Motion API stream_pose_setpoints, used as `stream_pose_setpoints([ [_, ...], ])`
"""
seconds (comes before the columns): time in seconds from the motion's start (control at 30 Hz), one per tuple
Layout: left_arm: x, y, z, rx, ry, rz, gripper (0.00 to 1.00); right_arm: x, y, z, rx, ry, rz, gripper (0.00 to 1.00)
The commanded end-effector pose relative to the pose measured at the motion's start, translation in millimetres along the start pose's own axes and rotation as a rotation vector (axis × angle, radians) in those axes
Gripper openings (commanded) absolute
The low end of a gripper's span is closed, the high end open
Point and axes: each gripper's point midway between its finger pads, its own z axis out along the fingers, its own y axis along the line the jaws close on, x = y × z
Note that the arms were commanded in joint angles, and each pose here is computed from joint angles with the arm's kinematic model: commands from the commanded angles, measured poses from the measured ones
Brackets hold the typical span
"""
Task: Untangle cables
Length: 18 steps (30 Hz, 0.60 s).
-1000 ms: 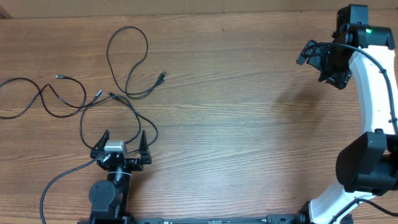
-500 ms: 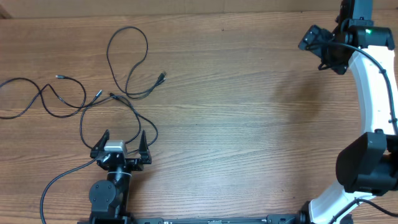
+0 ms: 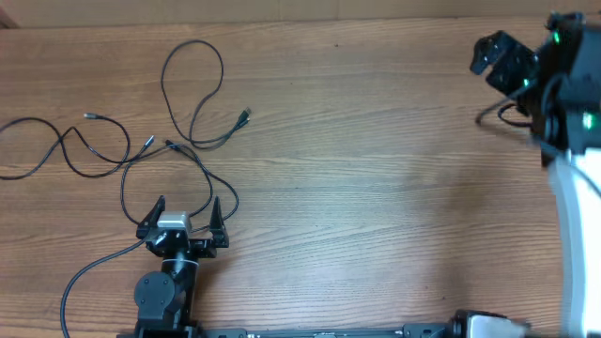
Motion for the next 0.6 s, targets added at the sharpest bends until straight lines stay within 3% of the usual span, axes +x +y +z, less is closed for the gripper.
stream_pose_setpoints([
  [0.0,0,-4,0,0.021,-0.007,0.026,1.00,33,-11,-33,-0.023,-0.030,-0.003,1.00],
  [0.23,0,-4,0,0.021,-0.007,0.026,1.00,133,-32,-94,-0.128,-0.076,-0.051,1.00],
  [0.3,0,-4,0,0.021,-0.007,0.026,0.99,146,-36,-106,-0.172,-0.133,-0.059,1.00],
  [0.57,0,-4,0,0.021,-0.007,0.026,1.00,145,-39,-153,-0.344,-0.480,-0.064,1.00],
])
